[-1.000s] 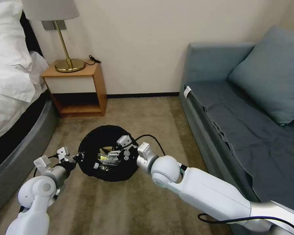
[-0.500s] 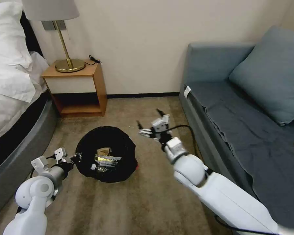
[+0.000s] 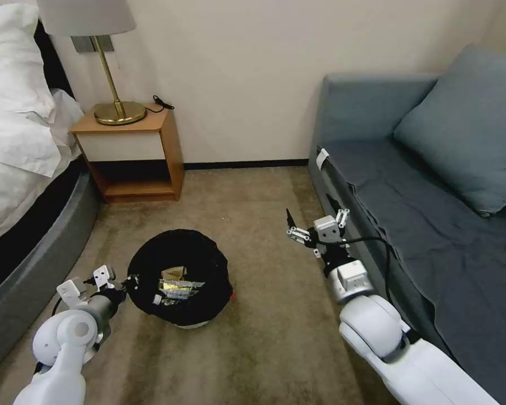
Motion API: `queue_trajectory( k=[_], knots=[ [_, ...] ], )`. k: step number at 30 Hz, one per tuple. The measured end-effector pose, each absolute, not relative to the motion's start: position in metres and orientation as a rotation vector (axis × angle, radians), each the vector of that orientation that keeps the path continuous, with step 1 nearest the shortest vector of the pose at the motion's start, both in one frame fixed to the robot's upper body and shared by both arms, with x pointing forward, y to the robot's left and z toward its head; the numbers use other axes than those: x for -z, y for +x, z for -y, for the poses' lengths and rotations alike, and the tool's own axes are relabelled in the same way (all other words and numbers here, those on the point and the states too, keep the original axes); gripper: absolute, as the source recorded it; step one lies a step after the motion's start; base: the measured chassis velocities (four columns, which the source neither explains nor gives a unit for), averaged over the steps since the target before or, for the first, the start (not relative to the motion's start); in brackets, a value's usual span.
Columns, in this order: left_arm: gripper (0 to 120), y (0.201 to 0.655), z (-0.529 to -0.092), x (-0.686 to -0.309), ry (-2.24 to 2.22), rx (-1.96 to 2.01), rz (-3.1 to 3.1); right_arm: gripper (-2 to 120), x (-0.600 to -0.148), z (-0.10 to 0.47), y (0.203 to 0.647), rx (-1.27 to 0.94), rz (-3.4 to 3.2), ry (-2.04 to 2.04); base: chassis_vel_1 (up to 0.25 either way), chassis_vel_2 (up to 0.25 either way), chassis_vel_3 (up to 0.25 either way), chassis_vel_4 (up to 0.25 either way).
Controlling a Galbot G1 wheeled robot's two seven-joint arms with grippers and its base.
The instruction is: Pick up the trash bin, then pick up the garbage on the floor and place it into the trash bin.
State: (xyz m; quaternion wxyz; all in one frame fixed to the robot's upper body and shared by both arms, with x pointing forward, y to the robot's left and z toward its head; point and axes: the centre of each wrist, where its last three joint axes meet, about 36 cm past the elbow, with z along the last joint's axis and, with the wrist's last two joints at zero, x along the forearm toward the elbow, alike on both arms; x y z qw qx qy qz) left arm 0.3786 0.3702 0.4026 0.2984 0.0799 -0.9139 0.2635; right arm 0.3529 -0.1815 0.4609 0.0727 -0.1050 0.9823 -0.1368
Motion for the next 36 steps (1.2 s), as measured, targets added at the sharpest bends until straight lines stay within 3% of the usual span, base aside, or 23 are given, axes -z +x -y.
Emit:
queue_trajectory(
  k=[7, 11, 18, 31, 36],
  knots=[
    [6, 0.376, -0.369, -0.393, 0.238, -0.687, 2.403, 100, -0.454, 0.185, 0.334, 0.385, -2.971, -0.302, 0.0, 0.0, 0.0, 0.0],
    [26, 0.375, -0.367, -0.39, 0.225, -0.676, 2.408, 100, -0.454, 0.19, 0.327, 0.369, -2.972, -0.278, 0.0, 0.0, 0.0, 0.0],
    [48, 0.368, -0.364, -0.39, 0.172, -0.642, 2.463, 100, -0.453, 0.194, 0.317, 0.351, -2.981, -0.255, 0.0, 0.0, 0.0, 0.0],
    [98, 0.301, -0.347, -0.404, 0.063, -0.183, 2.898, 100, -0.448, 0.19, 0.29, 0.245, -3.004, -0.138, 0.0, 0.0, 0.0, 0.0],
    [100, 0.283, -0.333, -0.404, 0.068, -0.081, 2.987, 100, -0.444, 0.186, 0.279, 0.225, -3.011, -0.097, 0.0, 0.0, 0.0, 0.0]
  ],
)
